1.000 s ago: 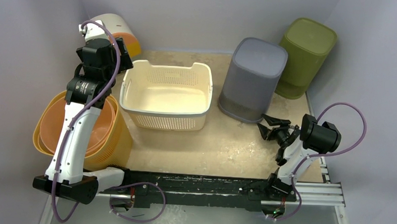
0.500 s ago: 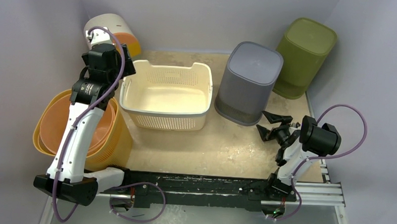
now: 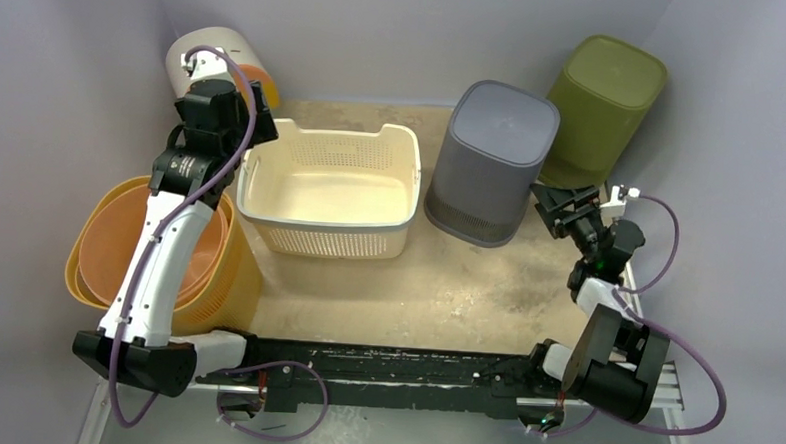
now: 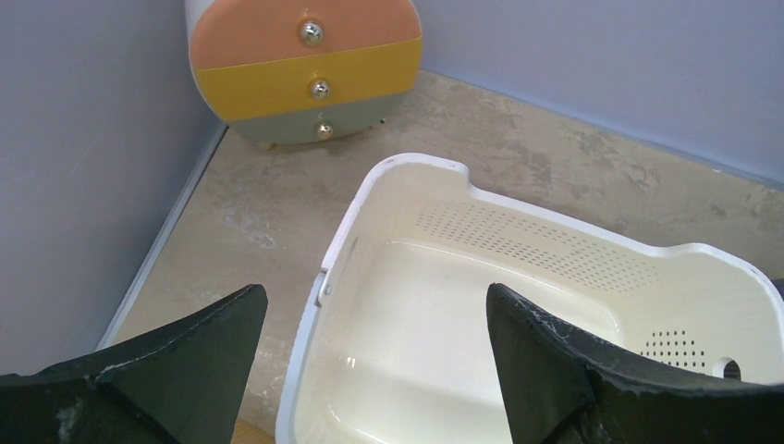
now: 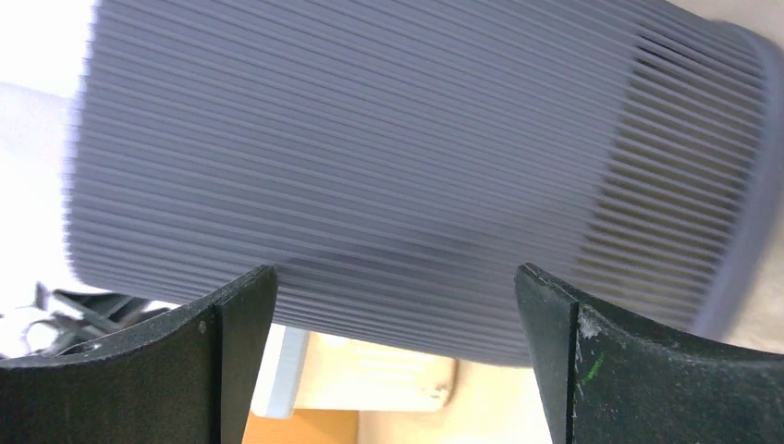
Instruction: Turn the large container upside down
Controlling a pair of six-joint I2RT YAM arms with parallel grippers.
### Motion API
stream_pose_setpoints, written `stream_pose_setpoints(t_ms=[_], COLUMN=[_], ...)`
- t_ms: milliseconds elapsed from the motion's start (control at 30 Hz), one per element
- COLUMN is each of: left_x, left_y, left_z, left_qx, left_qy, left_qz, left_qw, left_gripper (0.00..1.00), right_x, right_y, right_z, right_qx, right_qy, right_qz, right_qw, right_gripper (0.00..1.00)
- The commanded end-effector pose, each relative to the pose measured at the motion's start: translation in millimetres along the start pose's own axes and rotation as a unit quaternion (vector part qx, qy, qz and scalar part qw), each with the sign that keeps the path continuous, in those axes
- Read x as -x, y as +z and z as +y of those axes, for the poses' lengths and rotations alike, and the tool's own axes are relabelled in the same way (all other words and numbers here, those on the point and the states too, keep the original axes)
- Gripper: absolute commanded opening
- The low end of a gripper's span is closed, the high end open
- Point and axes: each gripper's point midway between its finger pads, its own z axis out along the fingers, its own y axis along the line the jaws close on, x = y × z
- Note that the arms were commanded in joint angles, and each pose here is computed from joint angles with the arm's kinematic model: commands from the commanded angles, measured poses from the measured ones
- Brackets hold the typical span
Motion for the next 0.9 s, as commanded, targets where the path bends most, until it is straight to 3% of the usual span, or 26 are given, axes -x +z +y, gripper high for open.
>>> stream_pose_setpoints(t_ms=[0,233,467,667,867], left_x=[22,17,1,-11,-21], left_y=[3,27,48,59,68], left_z=[-14,-32,-44,-52,-56], left_qx=[-0.023,-0.043,-0.053,-0.064,-0.067], left_qy=[-0.013,-0.004,0.007,0.01,0.015], left_qz=[-0.032,-0.013,0.015,0.033,0.047], left_qw=[0.999,0.999,0.998,0.997,0.997], left_gripper=[0.86,0.86,0.86,0.86,0.86], right_x=[-16,57,79,45,-5], right_y=[-6,11,-2,-33,-53], right_z=[-46,-23,-10,-6,-7], right_qx=[-0.114,-0.199,-0.288,-0.355,-0.345], right_qy=[-0.023,-0.163,-0.287,-0.34,-0.358], right_qz=[0.067,0.035,0.032,0.041,0.08], right_qw=[0.991,0.966,0.913,0.87,0.864], right_gripper=[1.0,1.0,1.0,1.0,1.0])
